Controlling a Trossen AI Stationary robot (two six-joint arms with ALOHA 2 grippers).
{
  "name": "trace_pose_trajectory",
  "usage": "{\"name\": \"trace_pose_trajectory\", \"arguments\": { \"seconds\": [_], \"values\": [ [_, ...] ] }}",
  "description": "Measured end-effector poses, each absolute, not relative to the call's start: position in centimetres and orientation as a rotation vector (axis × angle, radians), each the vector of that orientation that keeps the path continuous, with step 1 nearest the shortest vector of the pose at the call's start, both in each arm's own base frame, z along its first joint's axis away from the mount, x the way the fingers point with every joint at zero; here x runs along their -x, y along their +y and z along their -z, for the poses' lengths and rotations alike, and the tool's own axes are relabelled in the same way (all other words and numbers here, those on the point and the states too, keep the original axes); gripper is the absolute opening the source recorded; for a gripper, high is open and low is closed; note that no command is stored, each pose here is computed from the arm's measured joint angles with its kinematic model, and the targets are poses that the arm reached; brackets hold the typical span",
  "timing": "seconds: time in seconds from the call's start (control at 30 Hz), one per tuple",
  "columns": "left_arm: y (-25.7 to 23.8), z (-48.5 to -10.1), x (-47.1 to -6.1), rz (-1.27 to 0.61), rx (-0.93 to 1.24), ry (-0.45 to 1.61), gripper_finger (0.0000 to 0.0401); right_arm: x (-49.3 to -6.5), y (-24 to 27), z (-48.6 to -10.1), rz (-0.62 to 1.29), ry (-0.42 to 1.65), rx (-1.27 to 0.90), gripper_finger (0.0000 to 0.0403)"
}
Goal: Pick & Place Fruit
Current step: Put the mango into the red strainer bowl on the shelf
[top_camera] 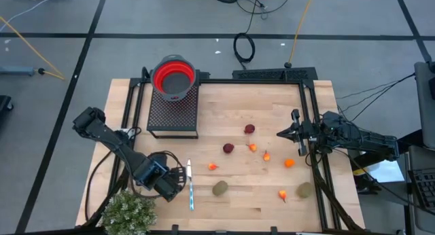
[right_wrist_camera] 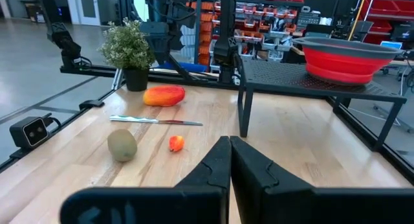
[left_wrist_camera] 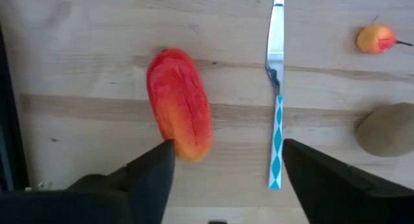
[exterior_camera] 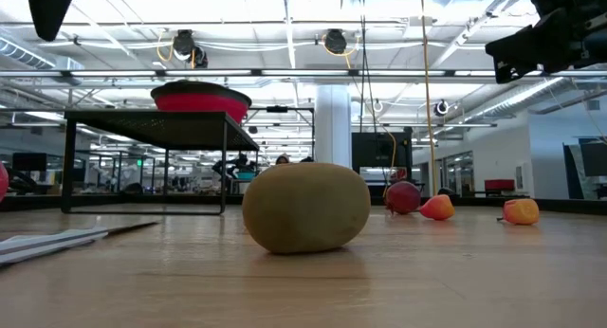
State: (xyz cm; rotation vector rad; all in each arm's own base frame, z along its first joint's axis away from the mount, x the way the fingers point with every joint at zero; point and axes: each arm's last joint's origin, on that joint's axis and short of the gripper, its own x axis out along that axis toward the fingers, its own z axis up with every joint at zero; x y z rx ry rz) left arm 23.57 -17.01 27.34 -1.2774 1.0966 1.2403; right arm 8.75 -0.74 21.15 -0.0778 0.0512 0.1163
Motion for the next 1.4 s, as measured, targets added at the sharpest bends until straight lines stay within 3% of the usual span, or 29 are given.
{"name": "trace_pose_trajectory", "arguments": {
  "seconds": [0.27, 0.47, 1.4],
  "values": [
    [-16.9, -26.7, -23.3, -1.264, 1.253, 1.115, 0.0360, -8.8, -0.7, -21.4, -0.115, 0.026, 0.086, 0.0000],
    [-16.7, -24.8, -23.1, -1.283, 1.245, 1.146, 0.0389, -8.8, -0.7, -21.4, -0.116, 0.023, 0.087, 0.0000],
    [-16.7, -17.8, -22.5, -1.212, 1.422, 1.296, 0.0392, -8.8, -0.7, -21.4, -0.114, 0.023, 0.087, 0.0000]
  ]
}}
